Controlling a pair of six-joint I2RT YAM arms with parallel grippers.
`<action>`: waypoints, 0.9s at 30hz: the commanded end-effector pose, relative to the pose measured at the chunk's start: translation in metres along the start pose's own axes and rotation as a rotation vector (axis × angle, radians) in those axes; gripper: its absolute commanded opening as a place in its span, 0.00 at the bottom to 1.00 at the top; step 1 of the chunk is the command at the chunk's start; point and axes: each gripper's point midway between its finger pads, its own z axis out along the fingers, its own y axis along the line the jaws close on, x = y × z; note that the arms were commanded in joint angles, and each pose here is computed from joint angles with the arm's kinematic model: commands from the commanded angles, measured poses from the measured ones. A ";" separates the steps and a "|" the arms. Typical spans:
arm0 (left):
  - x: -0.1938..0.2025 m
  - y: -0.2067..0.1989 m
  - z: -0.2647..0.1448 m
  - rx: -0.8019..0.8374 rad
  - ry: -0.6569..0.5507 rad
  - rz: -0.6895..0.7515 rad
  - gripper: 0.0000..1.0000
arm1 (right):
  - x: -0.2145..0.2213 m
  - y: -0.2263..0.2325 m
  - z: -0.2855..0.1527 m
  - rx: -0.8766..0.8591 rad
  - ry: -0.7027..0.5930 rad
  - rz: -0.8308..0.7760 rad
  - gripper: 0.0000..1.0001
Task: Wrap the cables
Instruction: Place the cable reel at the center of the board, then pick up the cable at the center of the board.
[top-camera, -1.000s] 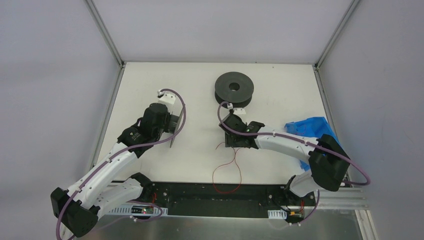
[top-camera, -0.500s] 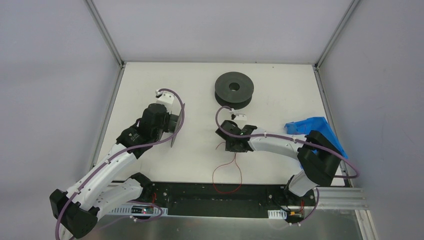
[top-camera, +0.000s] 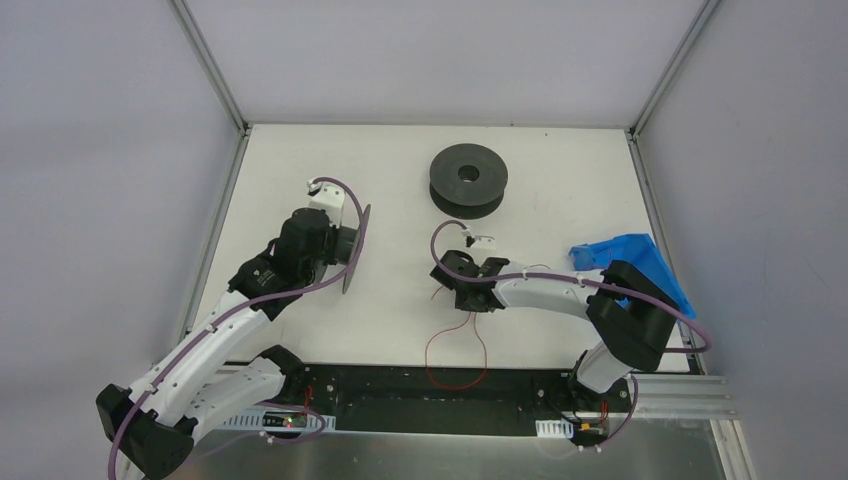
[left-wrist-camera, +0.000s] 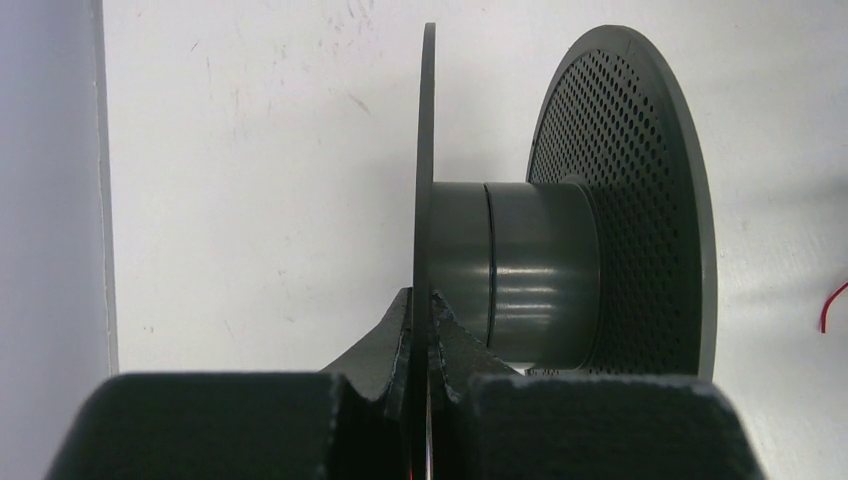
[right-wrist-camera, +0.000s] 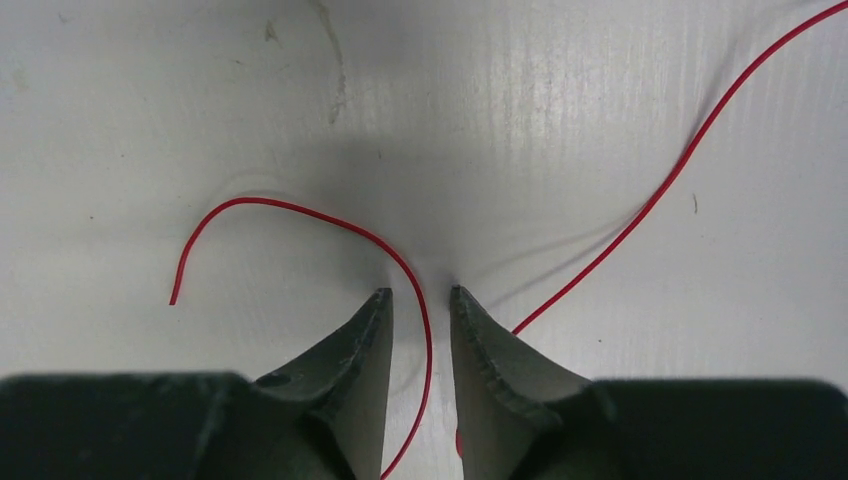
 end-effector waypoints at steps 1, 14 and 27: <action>-0.021 -0.005 -0.003 0.020 -0.079 -0.066 0.00 | 0.011 -0.006 0.008 0.037 0.013 0.001 0.25; -0.035 -0.045 -0.007 0.234 -0.073 -0.112 0.08 | -0.083 0.012 -0.065 -0.143 -0.313 -0.148 0.00; -0.033 -0.063 -0.006 0.314 -0.032 -0.118 0.14 | -0.145 0.042 -0.174 -0.508 -0.596 -0.240 0.00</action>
